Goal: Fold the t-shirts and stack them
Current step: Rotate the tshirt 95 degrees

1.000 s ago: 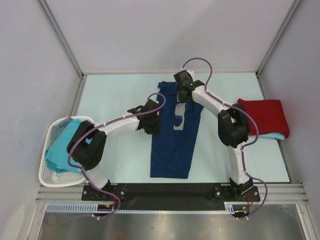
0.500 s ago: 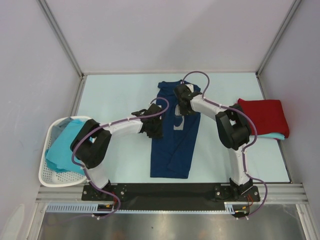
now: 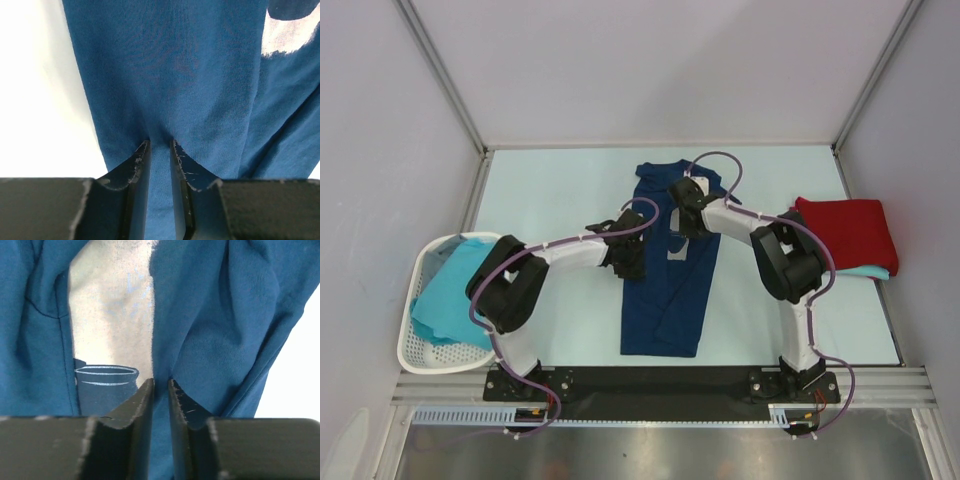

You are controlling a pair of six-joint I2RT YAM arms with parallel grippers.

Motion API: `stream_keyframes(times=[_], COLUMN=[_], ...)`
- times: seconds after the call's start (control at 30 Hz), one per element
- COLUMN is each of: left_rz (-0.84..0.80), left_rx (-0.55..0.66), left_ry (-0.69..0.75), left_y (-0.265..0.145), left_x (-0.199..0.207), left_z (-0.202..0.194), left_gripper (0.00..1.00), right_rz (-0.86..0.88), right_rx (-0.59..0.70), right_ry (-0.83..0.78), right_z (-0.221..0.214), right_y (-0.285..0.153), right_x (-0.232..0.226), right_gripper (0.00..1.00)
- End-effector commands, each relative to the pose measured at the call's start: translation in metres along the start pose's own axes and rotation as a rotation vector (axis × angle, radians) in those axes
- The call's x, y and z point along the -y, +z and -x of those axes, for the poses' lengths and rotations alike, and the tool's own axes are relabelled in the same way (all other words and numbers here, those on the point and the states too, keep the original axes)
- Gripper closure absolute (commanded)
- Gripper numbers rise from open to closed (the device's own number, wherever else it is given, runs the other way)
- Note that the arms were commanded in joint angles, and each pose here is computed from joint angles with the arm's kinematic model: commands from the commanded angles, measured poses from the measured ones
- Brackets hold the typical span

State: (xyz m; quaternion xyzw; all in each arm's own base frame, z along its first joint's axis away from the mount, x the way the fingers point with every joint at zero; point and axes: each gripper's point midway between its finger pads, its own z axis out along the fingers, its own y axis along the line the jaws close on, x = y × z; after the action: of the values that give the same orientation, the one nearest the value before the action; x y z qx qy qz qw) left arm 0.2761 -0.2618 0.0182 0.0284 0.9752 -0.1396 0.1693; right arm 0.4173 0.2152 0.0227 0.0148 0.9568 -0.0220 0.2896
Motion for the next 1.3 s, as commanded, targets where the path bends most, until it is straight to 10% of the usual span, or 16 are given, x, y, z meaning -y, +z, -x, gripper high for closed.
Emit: stream_keyframes(times=[0.0, 1.27], left_rz=[-0.004, 0.014], left_rx=[-0.044, -0.222], left_ry=[-0.018, 0.115], left_y=[0.010, -0.041], left_x=[-0.003, -0.030], left_z=[-0.016, -0.114], left_gripper=[0.74, 0.78], right_rz=[-0.020, -0.028], right_rx=[-0.081, -0.274], right_ry=[0.003, -0.029], right_z=[-0.042, -0.177], right_y=[-0.002, -0.044], right_x=[0.004, 0.000], right_gripper=[0.82, 1.00])
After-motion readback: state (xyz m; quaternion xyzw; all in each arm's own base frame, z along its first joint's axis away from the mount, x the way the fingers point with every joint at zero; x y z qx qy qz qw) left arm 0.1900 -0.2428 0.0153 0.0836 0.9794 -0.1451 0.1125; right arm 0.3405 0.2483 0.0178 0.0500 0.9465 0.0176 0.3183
